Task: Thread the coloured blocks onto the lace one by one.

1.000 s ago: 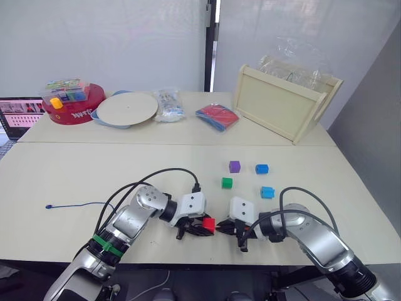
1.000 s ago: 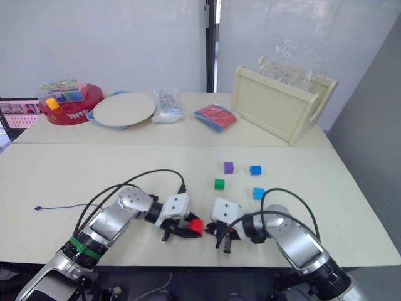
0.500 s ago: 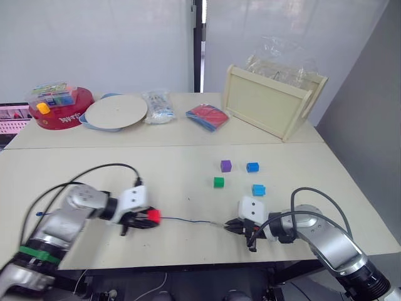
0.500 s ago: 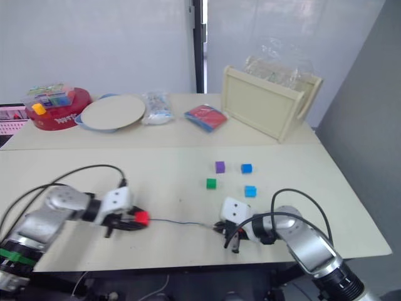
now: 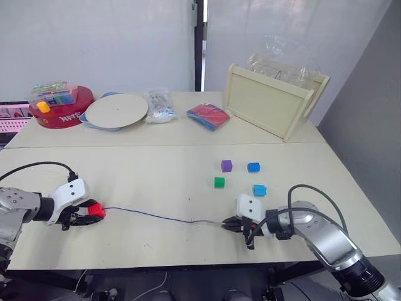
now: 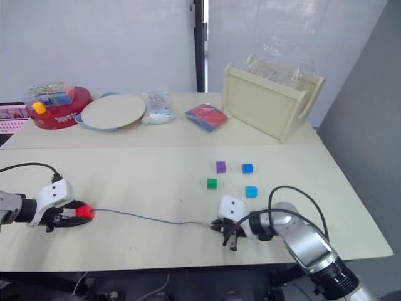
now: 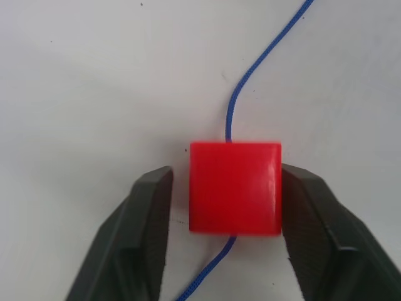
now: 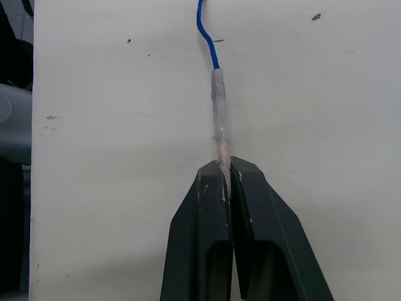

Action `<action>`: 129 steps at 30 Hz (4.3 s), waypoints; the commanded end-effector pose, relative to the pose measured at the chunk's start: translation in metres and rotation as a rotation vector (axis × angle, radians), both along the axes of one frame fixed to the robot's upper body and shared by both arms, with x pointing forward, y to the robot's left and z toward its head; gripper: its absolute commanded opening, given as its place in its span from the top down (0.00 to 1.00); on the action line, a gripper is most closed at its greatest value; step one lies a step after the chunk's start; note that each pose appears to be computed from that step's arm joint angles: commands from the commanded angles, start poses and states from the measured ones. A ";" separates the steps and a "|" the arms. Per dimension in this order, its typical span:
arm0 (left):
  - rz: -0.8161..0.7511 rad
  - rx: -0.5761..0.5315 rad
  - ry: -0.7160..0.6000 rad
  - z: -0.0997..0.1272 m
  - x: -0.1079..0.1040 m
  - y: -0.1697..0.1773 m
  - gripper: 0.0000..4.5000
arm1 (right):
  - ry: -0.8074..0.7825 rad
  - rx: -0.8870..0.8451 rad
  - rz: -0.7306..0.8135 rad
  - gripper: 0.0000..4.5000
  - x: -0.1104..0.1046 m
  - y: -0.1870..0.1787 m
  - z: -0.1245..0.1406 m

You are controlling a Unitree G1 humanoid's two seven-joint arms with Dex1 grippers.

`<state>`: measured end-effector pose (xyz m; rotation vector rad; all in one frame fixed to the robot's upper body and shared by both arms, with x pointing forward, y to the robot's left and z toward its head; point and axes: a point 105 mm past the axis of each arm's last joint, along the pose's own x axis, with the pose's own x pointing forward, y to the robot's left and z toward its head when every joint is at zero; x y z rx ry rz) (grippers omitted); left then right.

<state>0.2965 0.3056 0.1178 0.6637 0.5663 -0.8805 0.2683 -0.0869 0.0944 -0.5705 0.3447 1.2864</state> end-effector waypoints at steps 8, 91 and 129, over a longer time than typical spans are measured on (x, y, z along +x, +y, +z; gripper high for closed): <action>-0.309 -0.251 0.036 0.034 -0.014 -0.122 0.15 | -0.043 0.018 0.044 1.00 0.002 0.012 0.009; -0.488 -0.468 0.080 -0.023 -0.013 -0.219 1.00 | -0.293 0.531 -1.389 0.68 0.059 -0.076 0.001; -0.480 -0.478 0.064 -0.022 -0.010 -0.221 1.00 | 0.012 0.387 -0.432 0.00 -0.025 -0.023 0.031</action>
